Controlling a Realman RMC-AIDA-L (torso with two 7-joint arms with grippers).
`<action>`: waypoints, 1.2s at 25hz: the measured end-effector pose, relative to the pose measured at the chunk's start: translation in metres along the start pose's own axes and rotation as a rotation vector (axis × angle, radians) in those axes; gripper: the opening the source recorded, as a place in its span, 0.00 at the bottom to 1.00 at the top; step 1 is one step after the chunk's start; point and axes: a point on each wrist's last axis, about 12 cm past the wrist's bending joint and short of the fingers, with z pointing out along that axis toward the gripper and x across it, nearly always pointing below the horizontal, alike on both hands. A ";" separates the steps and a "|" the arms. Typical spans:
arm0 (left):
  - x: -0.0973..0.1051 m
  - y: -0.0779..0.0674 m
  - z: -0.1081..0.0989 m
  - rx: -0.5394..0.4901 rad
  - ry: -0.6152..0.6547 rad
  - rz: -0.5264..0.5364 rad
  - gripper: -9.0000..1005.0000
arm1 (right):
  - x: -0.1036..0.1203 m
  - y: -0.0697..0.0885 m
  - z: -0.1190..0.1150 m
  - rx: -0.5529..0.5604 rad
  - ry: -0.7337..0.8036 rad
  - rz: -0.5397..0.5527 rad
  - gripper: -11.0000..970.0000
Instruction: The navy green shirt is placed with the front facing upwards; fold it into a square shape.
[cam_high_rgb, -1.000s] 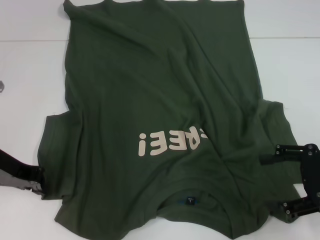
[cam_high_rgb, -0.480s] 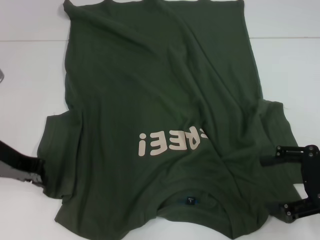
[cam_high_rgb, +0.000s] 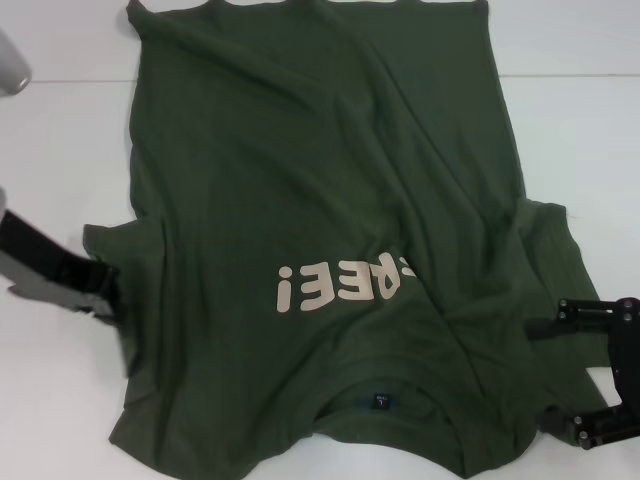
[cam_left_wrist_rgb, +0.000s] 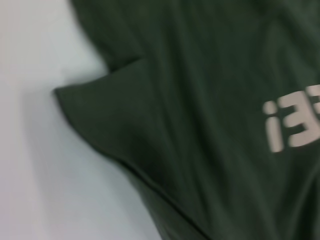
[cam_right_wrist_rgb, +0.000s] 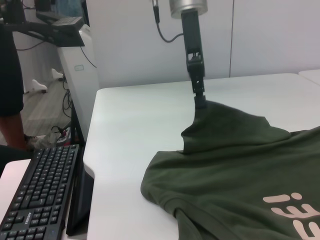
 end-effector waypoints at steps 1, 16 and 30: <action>-0.002 -0.005 -0.001 0.011 -0.001 0.014 0.01 | 0.001 0.001 0.000 0.001 -0.001 0.000 0.89; -0.020 -0.054 0.018 0.109 0.007 0.161 0.02 | 0.004 0.006 -0.001 0.002 -0.013 0.009 0.89; -0.027 -0.060 0.045 0.107 0.039 0.129 0.14 | 0.002 0.005 0.002 -0.003 -0.019 0.003 0.88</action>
